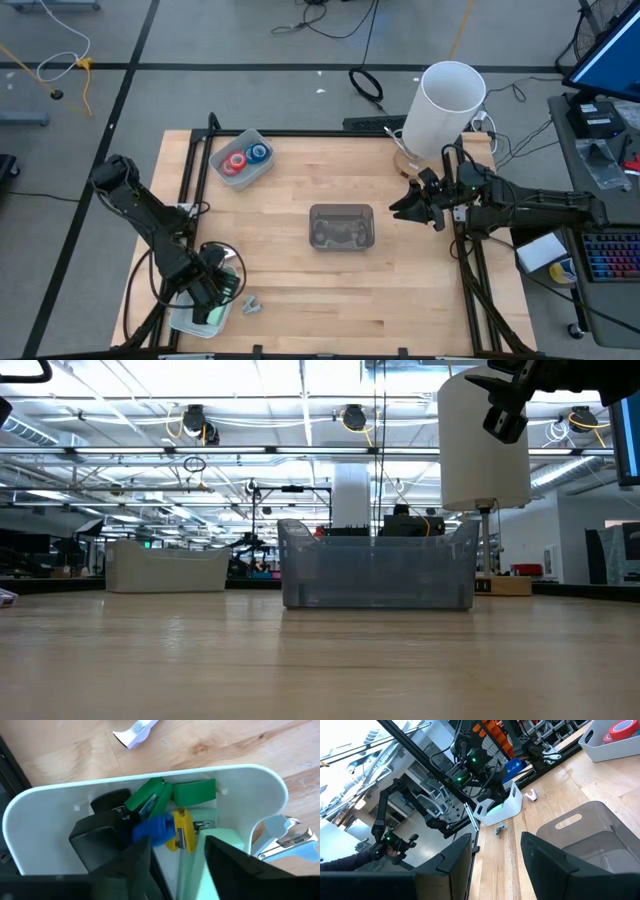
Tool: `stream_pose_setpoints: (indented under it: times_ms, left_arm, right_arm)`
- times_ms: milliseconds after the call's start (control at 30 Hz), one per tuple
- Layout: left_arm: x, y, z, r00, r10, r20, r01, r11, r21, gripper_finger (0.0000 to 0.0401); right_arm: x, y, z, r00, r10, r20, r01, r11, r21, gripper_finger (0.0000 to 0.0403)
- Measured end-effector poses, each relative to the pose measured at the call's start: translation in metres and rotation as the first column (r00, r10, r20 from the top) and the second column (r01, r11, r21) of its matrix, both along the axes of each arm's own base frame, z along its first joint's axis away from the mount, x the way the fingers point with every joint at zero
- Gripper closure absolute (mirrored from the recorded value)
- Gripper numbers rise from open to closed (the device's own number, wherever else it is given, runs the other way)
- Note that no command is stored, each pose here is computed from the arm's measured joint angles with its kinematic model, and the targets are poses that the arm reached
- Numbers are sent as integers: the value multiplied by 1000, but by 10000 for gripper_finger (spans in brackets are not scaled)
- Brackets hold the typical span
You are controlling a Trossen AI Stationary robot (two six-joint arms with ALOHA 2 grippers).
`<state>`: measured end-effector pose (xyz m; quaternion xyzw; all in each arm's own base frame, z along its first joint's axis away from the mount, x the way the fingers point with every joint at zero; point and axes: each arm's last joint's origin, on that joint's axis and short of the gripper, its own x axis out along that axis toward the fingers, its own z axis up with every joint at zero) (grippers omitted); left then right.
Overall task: Pick and place Stapler, Stapler remover, tape
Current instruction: Put the violet stapler remover into the black bin
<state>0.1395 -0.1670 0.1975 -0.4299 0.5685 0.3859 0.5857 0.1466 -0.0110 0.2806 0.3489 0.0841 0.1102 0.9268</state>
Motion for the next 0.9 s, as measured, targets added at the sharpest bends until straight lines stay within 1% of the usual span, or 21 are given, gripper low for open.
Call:
stream_pose_setpoints:
  times_ms: [100,200,367,533,667,733,833,900]
  left_arm:
    - [0,0,0,1000,1,-7,-1,1000,-7,182]
    - [2,1,1,999,37,-38,-38,999,-33,164]
    - [8,1,12,1000,28,8,-27,999,-44,163]
    - [16,7,35,996,-10,86,11,1000,-20,179]
    - [24,17,59,985,-96,143,90,995,50,196]
    - [29,24,68,975,-166,151,150,983,110,205]
    - [36,38,73,949,-290,120,264,945,194,218]
    - [42,48,72,923,-377,81,352,909,223,226]
  right_arm:
    - [0,0,0,1000,0,0,0,1000,0,236]
    - [0,0,0,1000,-2,0,2,1000,0,236]
    - [0,0,0,1000,-3,0,3,1000,0,236]
    - [0,0,0,1000,-4,0,4,1000,0,236]
    - [0,0,0,1000,-4,0,4,1000,-1,236]
    - [0,0,0,1000,-5,0,5,1000,-1,236]
    - [0,-1,0,1000,-20,0,20,1000,-3,236]
    - [0,-1,0,999,-40,0,40,999,-4,236]
